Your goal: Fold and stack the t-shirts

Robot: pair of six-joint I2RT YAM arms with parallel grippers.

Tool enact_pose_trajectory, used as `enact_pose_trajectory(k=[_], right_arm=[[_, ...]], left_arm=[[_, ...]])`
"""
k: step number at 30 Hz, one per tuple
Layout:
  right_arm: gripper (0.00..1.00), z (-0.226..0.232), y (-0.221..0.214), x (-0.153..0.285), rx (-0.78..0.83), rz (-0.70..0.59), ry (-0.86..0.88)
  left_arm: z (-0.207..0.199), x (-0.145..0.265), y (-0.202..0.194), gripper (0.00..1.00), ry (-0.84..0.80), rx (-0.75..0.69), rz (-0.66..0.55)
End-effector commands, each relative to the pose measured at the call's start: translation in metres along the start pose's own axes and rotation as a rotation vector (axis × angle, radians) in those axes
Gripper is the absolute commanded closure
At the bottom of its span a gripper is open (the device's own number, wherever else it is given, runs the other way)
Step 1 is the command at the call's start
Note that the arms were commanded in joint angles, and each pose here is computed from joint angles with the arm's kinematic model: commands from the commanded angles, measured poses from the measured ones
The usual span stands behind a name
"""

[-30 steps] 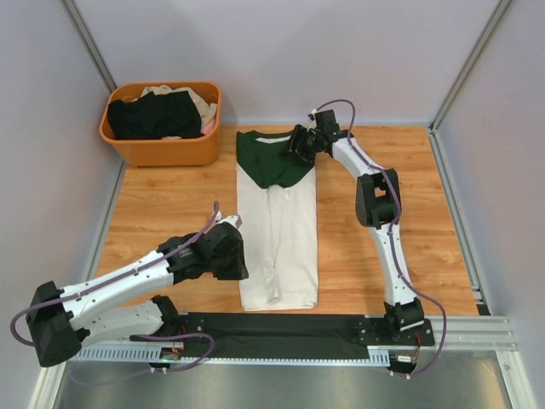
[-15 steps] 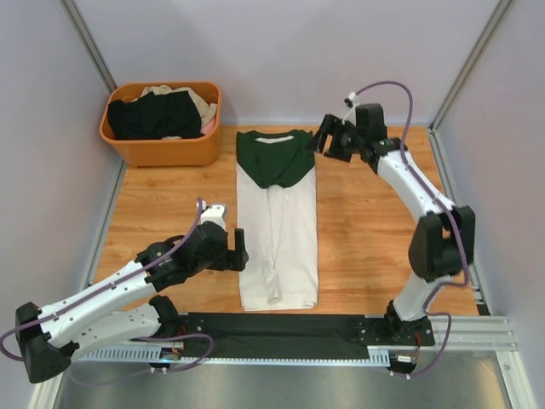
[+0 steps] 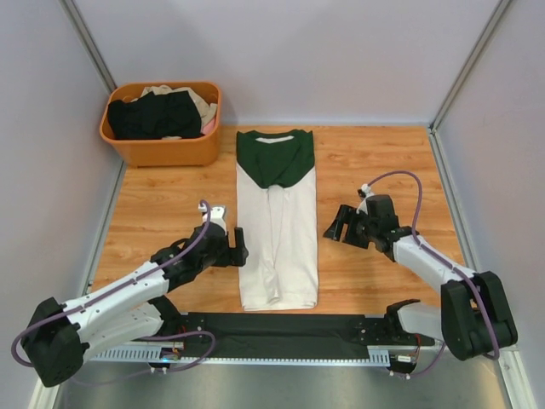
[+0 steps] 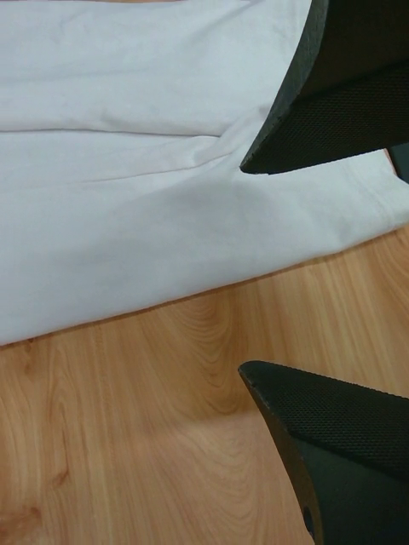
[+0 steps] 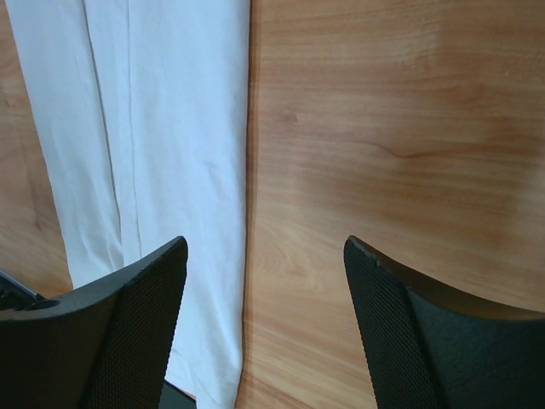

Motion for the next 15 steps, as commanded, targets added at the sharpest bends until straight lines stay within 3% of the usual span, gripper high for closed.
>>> enact_pose_trajectory(k=[1, 8, 15], right_arm=[[0.25, 0.009, 0.001, 0.006, 0.051, -0.107, 0.066], [0.28, 0.008, -0.048, 0.01, -0.022, -0.001, 0.102], [0.35, 0.013, -0.072, 0.016, -0.119, 0.064, 0.118]], left_arm=[[-0.016, -0.005, 0.014, 0.04, -0.056, -0.006, -0.054], [-0.018, -0.039, -0.017, 0.18, -0.053, 0.111, 0.158], [-0.022, -0.042, -0.025, 0.26, -0.059, 0.163, 0.217]])
Point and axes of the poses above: each gripper's point midway between its finger pads, its own x axis back along the fingers, its own z axis along the line the jaws close on, y = z × x, the point moved 10 cm from there along x, back along the fingers, and after that the axes turned 13 degrees about x, right-handed, at the moved point
